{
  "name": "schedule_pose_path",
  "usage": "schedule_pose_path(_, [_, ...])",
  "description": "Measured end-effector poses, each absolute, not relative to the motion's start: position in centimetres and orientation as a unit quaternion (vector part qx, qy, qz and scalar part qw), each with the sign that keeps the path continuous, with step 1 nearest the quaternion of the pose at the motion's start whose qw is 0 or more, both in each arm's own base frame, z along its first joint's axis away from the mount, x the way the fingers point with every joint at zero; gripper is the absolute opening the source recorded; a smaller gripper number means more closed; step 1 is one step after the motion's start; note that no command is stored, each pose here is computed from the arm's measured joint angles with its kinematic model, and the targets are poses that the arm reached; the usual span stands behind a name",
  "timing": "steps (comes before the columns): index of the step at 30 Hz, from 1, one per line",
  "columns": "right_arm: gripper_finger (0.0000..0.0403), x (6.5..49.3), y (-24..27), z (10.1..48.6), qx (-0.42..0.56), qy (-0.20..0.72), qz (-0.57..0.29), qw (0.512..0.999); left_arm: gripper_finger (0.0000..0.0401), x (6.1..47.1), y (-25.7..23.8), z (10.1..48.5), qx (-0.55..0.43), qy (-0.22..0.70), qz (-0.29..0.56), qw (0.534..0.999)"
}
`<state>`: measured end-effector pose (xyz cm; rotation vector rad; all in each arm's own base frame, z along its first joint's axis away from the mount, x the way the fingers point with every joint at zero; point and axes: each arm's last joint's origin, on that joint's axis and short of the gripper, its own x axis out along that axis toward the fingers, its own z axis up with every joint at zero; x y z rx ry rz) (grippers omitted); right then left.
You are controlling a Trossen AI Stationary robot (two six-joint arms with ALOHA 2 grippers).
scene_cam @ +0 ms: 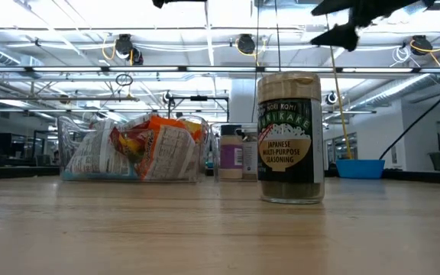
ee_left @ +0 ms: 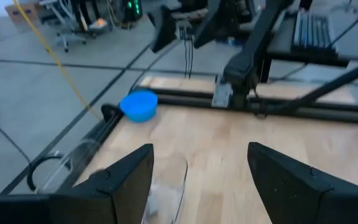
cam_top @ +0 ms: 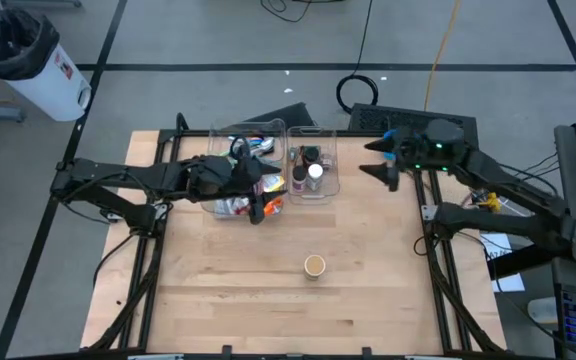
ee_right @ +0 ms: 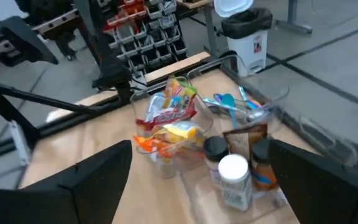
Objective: Pick & Place Food Item
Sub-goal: Put the gold seasoning bottle into the right transparent bin
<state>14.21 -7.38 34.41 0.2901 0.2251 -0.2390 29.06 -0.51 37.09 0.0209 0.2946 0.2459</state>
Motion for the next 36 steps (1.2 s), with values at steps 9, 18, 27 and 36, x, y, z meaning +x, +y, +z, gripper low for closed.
schedule_pose_path(9, [0.0365,11.1,-5.5,34.7,0.177,0.113,-0.121,0.97,0.0269,29.3,-0.5,38.0,-0.014,0.098,0.124,0.987])
schedule_pose_path(18, [0.0367,10.9,-5.4,34.4,0.187,0.129,-0.123,0.966,0.0269,29.3,-0.5,38.0,-0.016,0.097,0.124,0.987])
schedule_pose_path(27, [0.0366,10.7,-5.3,34.0,0.187,0.131,-0.122,0.966,0.0269,29.3,-0.5,38.0,-0.017,0.094,0.124,0.988])
schedule_pose_path(36, [0.0366,11.5,-4.6,29.9,0.164,0.067,-0.043,0.983,0.0269,29.3,-0.5,38.0,-0.015,0.094,0.123,0.988])
